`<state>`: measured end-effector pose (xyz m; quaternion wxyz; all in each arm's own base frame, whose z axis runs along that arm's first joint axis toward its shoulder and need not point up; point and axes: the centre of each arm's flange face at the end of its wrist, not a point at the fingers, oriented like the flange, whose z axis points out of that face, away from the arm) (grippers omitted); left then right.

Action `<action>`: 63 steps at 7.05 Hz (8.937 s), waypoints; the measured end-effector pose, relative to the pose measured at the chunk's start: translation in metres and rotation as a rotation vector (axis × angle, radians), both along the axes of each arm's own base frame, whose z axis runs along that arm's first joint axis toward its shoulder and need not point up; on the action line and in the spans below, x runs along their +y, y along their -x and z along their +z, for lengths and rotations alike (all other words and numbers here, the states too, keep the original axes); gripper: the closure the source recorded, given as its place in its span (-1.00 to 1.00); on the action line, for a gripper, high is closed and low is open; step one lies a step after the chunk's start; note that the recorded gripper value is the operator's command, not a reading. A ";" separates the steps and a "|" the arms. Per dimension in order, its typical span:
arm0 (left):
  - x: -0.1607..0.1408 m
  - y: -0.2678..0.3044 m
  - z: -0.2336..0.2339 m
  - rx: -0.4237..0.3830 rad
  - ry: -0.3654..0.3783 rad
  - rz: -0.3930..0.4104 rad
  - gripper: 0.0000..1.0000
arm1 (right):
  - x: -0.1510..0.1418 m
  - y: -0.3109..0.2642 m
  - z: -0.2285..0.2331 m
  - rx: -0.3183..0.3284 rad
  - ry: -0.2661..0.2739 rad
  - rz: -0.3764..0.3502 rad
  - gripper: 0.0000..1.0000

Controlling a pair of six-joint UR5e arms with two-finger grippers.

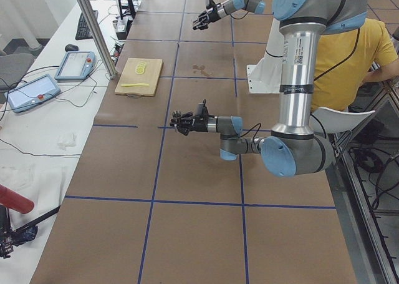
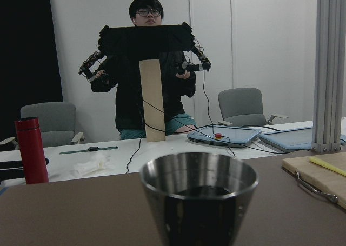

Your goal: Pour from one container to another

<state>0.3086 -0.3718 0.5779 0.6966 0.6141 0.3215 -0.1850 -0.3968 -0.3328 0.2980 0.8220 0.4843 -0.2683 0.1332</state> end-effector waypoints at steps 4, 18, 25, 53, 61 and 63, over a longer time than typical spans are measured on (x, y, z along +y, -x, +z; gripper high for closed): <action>-0.004 0.035 0.061 0.019 0.065 -0.090 1.00 | -0.003 -0.002 0.000 0.010 -0.001 -0.002 1.00; 0.000 0.023 0.078 0.021 0.106 0.052 1.00 | -0.005 -0.006 -0.006 0.013 -0.008 -0.010 1.00; 0.005 0.019 0.086 0.008 0.124 0.086 0.71 | -0.005 -0.006 -0.008 0.008 -0.010 -0.010 1.00; 0.124 0.182 0.149 -0.020 0.205 0.365 -1.00 | -0.001 -0.018 -0.019 -0.016 -0.018 -0.012 1.00; -0.171 0.285 0.070 -0.172 0.566 0.483 -1.00 | -0.014 0.000 0.016 -0.027 -0.014 0.001 1.00; -0.177 0.293 0.039 -0.085 0.599 0.610 -1.00 | -0.021 0.020 0.078 -0.087 -0.037 -0.002 1.00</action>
